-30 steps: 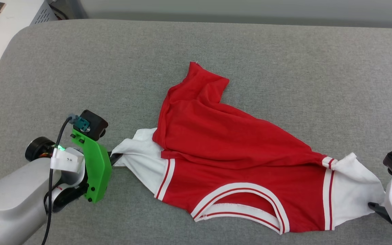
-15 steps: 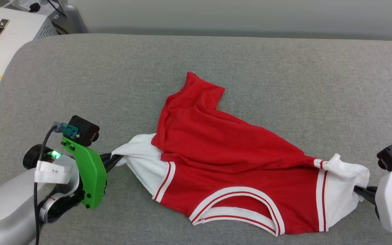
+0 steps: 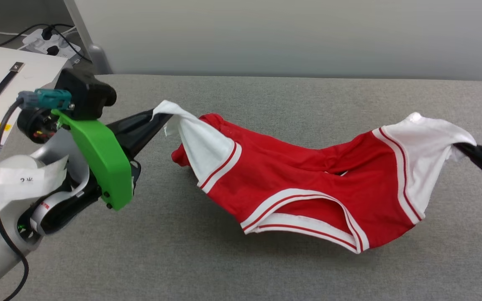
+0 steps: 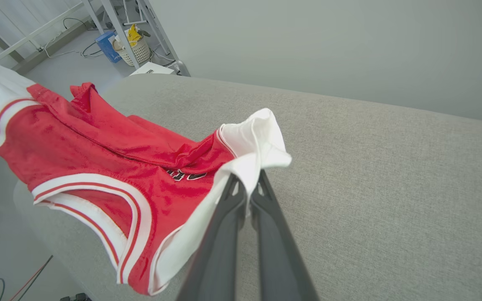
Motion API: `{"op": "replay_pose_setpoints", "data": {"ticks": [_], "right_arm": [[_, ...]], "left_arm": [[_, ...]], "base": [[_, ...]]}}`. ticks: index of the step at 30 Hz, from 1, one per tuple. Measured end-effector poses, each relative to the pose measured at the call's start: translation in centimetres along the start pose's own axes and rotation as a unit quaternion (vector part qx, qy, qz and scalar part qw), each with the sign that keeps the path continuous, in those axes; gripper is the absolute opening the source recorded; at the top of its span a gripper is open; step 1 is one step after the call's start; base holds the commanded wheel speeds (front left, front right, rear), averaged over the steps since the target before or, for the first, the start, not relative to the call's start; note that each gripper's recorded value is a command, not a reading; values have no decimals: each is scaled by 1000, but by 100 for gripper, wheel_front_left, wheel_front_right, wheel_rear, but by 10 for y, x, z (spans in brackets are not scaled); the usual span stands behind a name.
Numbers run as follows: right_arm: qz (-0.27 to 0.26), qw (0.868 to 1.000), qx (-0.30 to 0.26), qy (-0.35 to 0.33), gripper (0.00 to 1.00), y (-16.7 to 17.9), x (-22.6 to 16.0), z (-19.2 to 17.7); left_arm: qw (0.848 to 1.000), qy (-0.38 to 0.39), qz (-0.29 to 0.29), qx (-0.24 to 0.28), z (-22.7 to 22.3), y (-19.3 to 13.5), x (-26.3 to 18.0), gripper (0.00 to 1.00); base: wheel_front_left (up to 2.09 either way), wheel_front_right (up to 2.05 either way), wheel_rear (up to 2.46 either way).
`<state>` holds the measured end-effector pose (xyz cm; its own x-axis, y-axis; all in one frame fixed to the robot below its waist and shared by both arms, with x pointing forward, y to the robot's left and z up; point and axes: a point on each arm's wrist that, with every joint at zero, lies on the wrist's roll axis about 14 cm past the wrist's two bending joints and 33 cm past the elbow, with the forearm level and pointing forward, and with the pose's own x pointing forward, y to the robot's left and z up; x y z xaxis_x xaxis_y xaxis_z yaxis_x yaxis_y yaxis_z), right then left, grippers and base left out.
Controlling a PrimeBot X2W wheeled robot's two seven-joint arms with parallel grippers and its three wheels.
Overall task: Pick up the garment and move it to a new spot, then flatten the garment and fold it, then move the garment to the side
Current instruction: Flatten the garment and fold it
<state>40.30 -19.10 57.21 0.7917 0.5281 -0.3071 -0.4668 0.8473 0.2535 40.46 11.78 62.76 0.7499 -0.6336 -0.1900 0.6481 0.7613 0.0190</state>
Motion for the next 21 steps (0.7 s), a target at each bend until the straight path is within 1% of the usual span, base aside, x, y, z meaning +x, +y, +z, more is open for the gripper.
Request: {"op": "replay_pose_setpoints", "data": {"ticks": [2, 5, 7, 12, 15, 17, 21], "right_arm": [[4, 1000, 2, -30, 0, 2, -5, 19], [2, 997, -11, -79, 0, 3, -13, 54], [2, 993, -23, -114, 0, 4, -19, 79], [4, 982, -41, -184, 0, 6, -26, 130], [2, 976, -57, -210, 0, 6, -22, 151], [-2, 972, -67, -224, 0, 4, -16, 165], [-12, 968, -72, -242, 0, -4, 1, 185]], "left_arm": [[1000, -20, -8, 11, 17, -2, 2, 0], [998, -59, -20, 28, 48, -6, 7, 0], [995, -87, -24, 39, 71, -8, 11, 0], [991, -120, -31, 54, 107, -5, 24, 0], [989, -128, -34, 60, 121, -1, 37, 0], [987, -141, -27, 73, 135, 6, 46, 0], [984, -161, -18, 81, 152, 21, 66, 0]], "base": [[0, 0, 0], [0, 0, 0], [0, 0, 0], [0, 0, 0], [0, 0, 0], [0, 0, 0], [0, 0, 0]]}}
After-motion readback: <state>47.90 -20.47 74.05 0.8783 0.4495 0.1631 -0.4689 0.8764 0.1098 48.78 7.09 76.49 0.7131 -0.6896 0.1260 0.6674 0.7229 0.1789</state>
